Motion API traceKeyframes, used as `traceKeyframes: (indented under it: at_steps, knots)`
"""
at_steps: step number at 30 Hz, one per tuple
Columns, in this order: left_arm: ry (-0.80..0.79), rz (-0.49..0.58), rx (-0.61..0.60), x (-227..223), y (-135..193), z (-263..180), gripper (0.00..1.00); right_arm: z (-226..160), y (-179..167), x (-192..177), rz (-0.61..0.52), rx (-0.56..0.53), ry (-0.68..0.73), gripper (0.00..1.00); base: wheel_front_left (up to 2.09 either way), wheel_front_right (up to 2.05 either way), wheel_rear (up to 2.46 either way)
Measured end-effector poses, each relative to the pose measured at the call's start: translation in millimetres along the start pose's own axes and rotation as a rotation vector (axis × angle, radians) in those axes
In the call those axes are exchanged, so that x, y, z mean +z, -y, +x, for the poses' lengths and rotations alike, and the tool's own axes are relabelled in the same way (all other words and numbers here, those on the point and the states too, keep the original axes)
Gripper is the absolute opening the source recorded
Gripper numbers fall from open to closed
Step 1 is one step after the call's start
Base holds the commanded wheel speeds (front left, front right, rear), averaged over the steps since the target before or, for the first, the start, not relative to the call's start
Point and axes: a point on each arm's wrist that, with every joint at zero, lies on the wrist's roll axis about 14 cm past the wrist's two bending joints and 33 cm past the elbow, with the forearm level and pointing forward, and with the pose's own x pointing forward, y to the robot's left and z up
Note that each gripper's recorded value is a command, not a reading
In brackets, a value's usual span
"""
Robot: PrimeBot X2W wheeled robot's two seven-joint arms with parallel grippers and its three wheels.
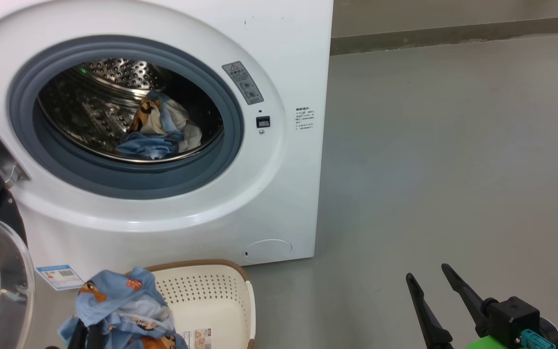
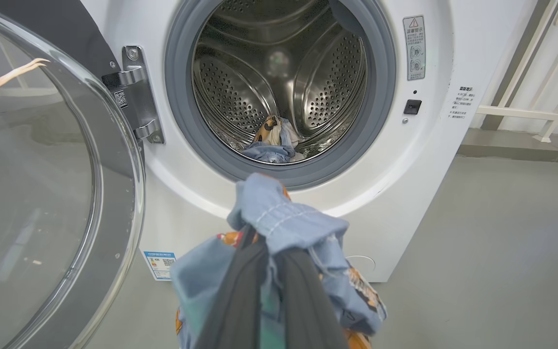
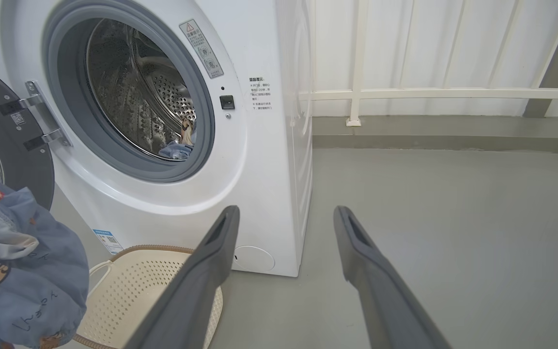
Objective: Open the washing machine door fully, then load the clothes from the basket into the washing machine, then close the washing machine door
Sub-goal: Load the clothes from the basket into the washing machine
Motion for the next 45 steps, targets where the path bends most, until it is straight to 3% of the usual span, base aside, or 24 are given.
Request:
traceKeyframes:
  at_steps: [19,34,45]
  knots:
    - [-0.059,-0.018,-0.005,-19,3,23,0.0,8,0,-13,0.008,0.0,-0.041,1.0,0.0,0.0,0.0]
    - [-0.03,-0.07,-0.058,-14,16,161,0.0,61,6,-28,0.027,0.011,-0.039,1.0,0.0,0.0,0.0]
    - [-0.166,-0.078,-0.102,-34,20,271,0.0,89,23,-66,0.07,-0.025,-0.066,1.0,0.0,0.0,0.0]
